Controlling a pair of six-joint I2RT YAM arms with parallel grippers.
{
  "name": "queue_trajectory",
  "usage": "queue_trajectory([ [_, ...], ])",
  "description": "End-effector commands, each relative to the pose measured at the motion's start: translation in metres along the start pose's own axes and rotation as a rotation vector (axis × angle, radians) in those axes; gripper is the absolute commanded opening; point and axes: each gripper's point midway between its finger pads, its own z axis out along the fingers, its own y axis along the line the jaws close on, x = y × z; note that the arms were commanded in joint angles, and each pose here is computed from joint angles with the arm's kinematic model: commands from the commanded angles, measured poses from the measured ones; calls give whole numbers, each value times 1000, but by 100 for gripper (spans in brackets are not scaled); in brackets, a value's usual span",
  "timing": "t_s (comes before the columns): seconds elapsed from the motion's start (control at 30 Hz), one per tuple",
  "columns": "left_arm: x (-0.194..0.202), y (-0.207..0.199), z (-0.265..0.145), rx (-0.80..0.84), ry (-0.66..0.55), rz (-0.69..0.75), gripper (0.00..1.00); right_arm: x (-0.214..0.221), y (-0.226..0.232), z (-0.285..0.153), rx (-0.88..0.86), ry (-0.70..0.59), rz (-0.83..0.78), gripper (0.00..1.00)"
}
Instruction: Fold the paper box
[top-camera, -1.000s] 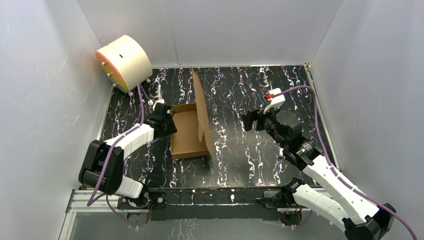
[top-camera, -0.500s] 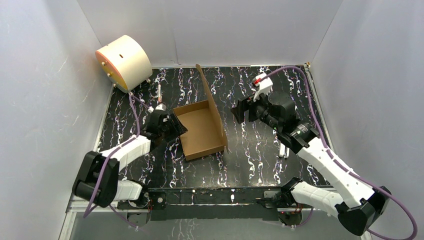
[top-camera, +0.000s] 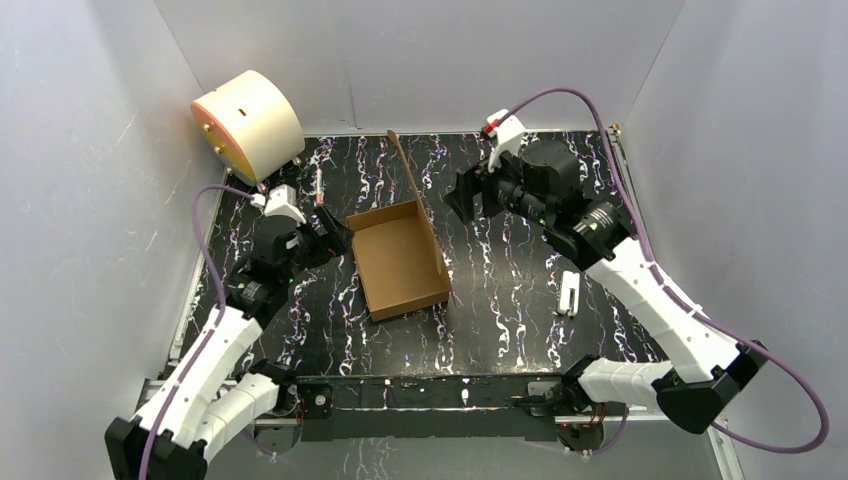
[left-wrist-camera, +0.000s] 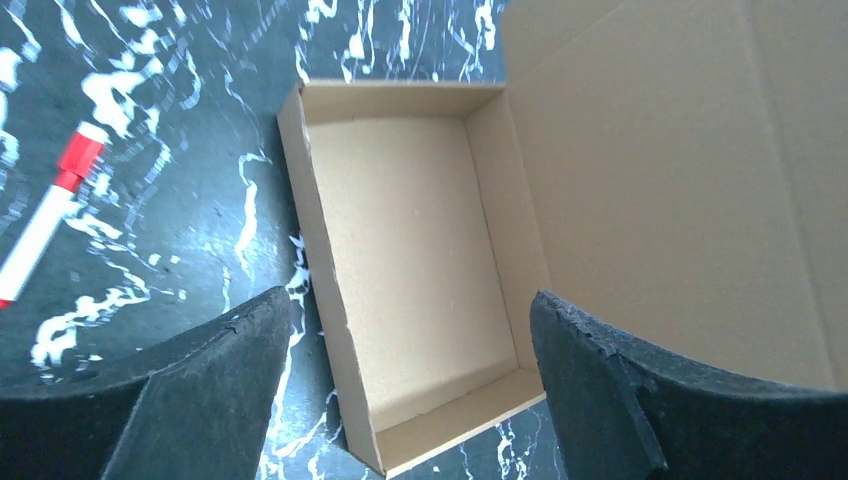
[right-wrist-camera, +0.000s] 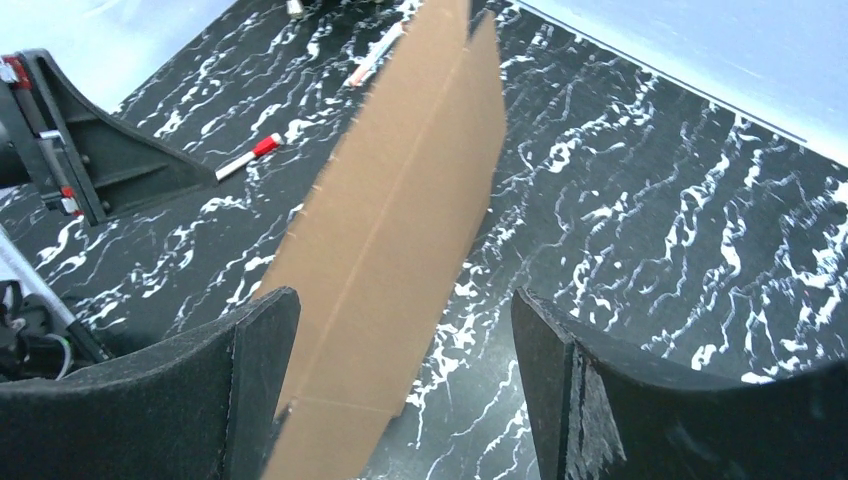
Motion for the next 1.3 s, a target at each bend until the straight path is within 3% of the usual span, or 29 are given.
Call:
queue_trajectory([
  [0.0,-38,10,-42,-78,-108,134,87,-26,29,2,-73,-6,-60,85],
  [0.2,-65,23,-72,-132,-228,310,89,-27,47,29,-46,45,-118,85],
  [0.53,-55,45,-78,-183,-259,324,89,-27,52,74,23,138,-183,77],
  [0.77,-50,33,-82,-102,-259,316,89,-1,40,105,99,261,-210,63],
  [1.03,-46,26,-86,-67,-259,326,89,18,35,119,97,332,-290,34],
  [1.27,-46,22,-88,-48,-262,333,89,28,57,120,-130,369,-451,18],
])
